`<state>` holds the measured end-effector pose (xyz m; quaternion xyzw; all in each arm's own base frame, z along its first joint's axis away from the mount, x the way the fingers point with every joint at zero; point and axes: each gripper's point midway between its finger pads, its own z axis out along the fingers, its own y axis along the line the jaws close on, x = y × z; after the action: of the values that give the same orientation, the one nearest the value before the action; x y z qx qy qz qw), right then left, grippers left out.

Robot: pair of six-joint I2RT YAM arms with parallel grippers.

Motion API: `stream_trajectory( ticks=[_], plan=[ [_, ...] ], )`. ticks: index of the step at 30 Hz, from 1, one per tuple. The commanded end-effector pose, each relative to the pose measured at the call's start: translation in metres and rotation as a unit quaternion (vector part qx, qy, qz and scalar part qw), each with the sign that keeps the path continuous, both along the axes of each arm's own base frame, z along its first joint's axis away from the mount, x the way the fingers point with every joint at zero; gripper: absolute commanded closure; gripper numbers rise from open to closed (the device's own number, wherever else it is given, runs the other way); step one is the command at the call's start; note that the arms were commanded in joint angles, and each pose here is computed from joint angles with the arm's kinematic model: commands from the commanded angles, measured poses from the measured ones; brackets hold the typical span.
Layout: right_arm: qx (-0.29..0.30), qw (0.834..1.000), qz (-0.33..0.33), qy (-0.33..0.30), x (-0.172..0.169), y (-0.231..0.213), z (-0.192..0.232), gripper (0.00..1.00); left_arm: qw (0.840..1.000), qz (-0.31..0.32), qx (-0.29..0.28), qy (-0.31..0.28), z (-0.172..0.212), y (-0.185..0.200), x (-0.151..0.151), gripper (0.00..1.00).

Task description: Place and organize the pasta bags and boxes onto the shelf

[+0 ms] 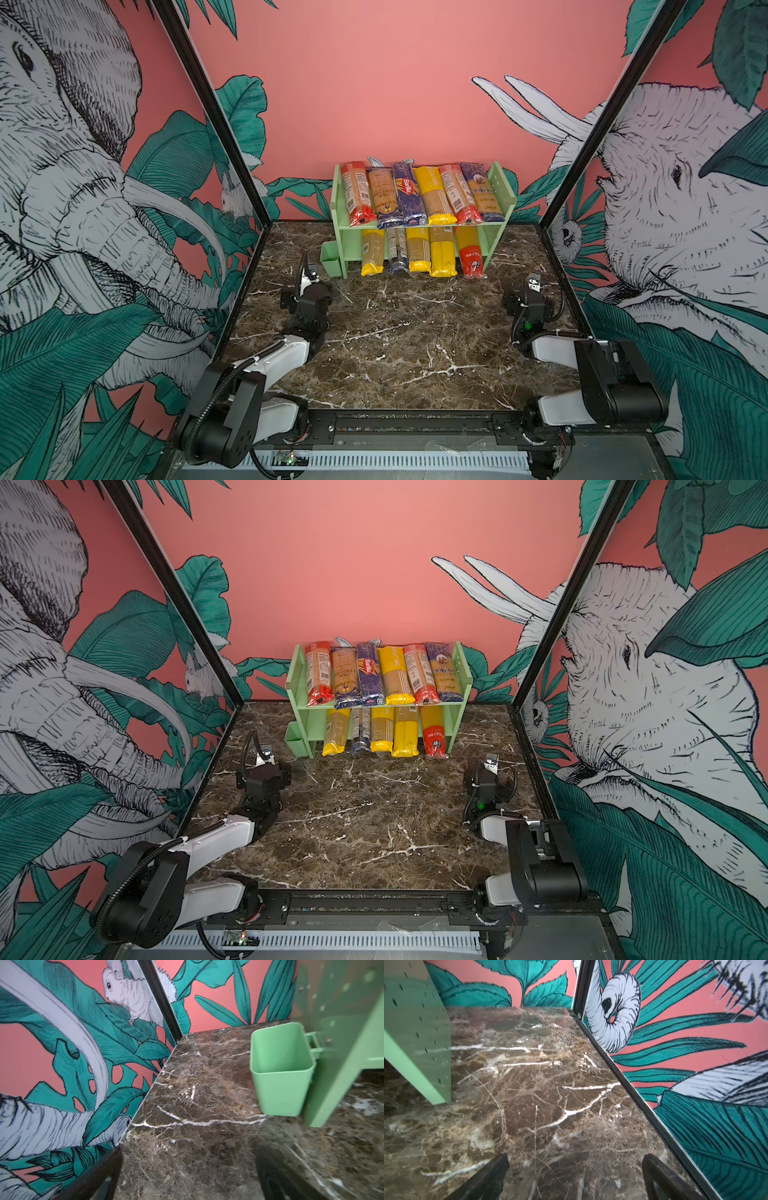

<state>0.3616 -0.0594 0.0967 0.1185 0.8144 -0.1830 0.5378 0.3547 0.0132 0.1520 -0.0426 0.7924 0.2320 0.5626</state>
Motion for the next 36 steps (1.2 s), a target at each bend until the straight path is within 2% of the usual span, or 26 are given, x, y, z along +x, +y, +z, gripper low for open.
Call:
stream_trajectory(
  ticks=[1, 11, 14, 17, 19, 22, 29, 32, 34, 36],
  plan=[
    [0.004, 0.998, 0.008, -0.059, 0.007, 0.001, 0.019, 0.01, 0.999, -0.002, -0.022, -0.033, 0.007, 0.006, 0.007, 0.01],
    [0.012, 0.996, 0.084, -0.027, 0.025, 0.023, 0.0, 0.01, 0.999, -0.045, -0.007, 0.008, -0.025, -0.005, 0.029, 0.01],
    [0.012, 0.993, 0.108, -0.037, 0.03, 0.031, 0.002, 0.01, 0.999, -0.049, -0.022, 0.0, -0.035, 0.0, 0.036, 0.01],
    [0.012, 0.991, 0.131, -0.026, 0.034, 0.038, 0.0, 0.01, 0.997, -0.06, -0.038, 0.027, -0.042, 0.001, 0.044, 0.01],
    [0.016, 0.986, 0.166, -0.011, 0.036, 0.049, -0.004, 0.01, 0.997, -0.062, -0.046, 0.023, -0.043, 0.003, 0.046, 0.01],
    [0.022, 0.985, 0.173, -0.015, 0.037, 0.05, -0.003, 0.01, 0.996, -0.065, -0.052, 0.034, -0.045, 0.003, 0.047, 0.01],
    [0.031, 0.983, 0.179, -0.016, 0.037, 0.049, -0.003, 0.0, 0.986, -0.138, -0.071, 0.054, -0.051, -0.015, 0.056, 0.01],
    [0.031, 0.983, 0.179, -0.017, 0.037, 0.049, -0.003, 0.01, 0.986, -0.141, -0.073, 0.056, -0.052, -0.015, 0.056, 0.01],
    [0.031, 0.983, 0.179, -0.018, 0.037, 0.049, -0.003, 0.01, 0.986, -0.141, -0.073, 0.055, -0.051, -0.015, 0.056, 0.11],
    [0.029, 0.984, 0.177, -0.019, 0.037, 0.048, -0.002, 0.01, 0.986, -0.14, -0.073, 0.055, -0.051, -0.015, 0.055, 0.01]
  ],
)
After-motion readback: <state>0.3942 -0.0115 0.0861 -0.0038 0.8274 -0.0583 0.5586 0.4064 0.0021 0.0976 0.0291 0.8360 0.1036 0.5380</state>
